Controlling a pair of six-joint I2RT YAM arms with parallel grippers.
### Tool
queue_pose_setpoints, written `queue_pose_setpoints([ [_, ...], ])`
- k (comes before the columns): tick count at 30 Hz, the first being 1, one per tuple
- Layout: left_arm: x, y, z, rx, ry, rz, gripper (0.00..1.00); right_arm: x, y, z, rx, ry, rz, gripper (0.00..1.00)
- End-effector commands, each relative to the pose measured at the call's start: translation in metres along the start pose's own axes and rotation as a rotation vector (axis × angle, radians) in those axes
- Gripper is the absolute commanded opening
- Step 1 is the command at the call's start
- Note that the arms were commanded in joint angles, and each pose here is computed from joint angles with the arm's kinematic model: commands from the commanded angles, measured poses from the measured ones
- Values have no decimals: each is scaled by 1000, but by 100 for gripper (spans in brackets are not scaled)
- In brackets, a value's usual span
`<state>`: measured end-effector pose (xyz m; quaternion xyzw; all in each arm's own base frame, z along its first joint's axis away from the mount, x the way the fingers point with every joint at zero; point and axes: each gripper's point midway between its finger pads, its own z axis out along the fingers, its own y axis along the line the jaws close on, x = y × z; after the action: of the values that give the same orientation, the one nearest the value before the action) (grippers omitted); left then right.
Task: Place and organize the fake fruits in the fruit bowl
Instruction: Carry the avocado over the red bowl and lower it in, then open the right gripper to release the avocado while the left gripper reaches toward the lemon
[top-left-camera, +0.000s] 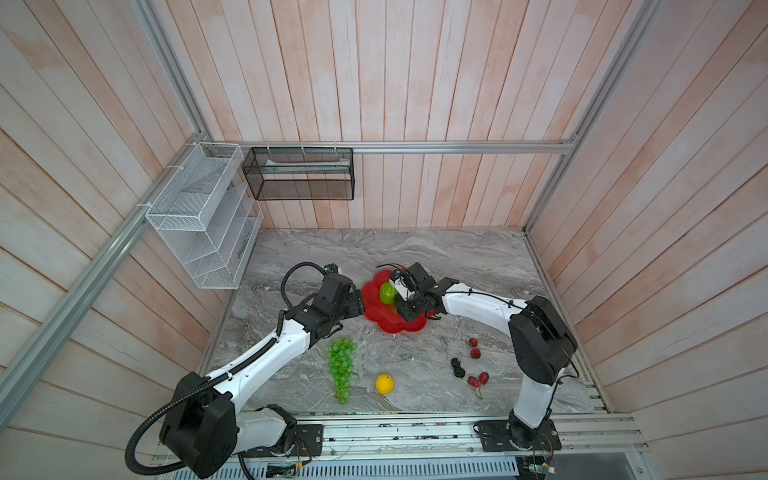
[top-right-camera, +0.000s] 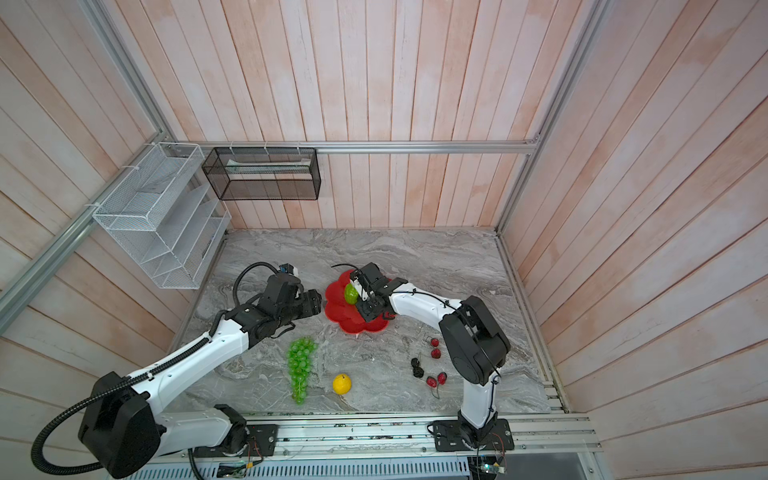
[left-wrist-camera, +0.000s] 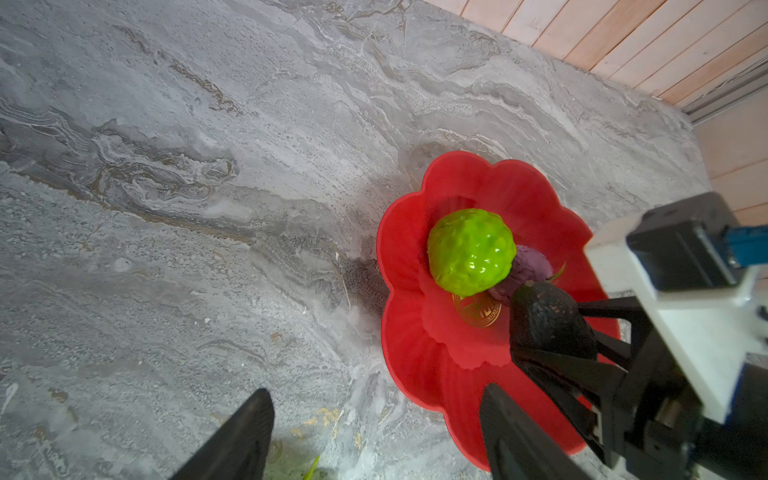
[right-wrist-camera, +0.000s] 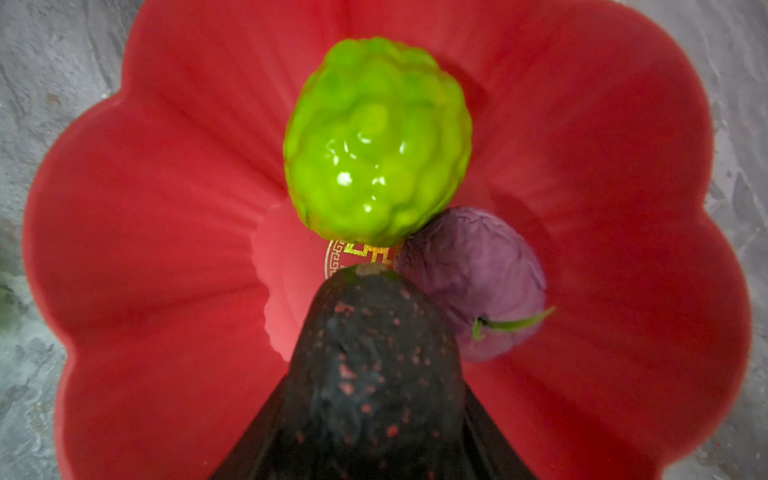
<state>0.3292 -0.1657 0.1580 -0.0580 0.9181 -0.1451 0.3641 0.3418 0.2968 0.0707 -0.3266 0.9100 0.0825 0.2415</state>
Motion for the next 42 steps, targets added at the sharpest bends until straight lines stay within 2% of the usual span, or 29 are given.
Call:
queue_pose_setpoints([
  [1, -4, 1, -4, -4, -6, -18, 80, -2, -5, 9, -1, -2, 5, 45],
  [25, -14, 6, -20, -40, -27, -6, 80, 7, -6, 28, 8, 40, -25, 54],
  [32, -13, 3, -19, -26, -19, -10, 80, 13, -7, 34, 9, 70, -42, 62],
  [36, -9, -2, -18, 1, 3, -8, 80, 9, -5, 27, 2, 56, -38, 69],
  [42, 3, -16, -15, 60, 100, 32, 84, -11, -1, -3, -27, -2, -48, 73],
])
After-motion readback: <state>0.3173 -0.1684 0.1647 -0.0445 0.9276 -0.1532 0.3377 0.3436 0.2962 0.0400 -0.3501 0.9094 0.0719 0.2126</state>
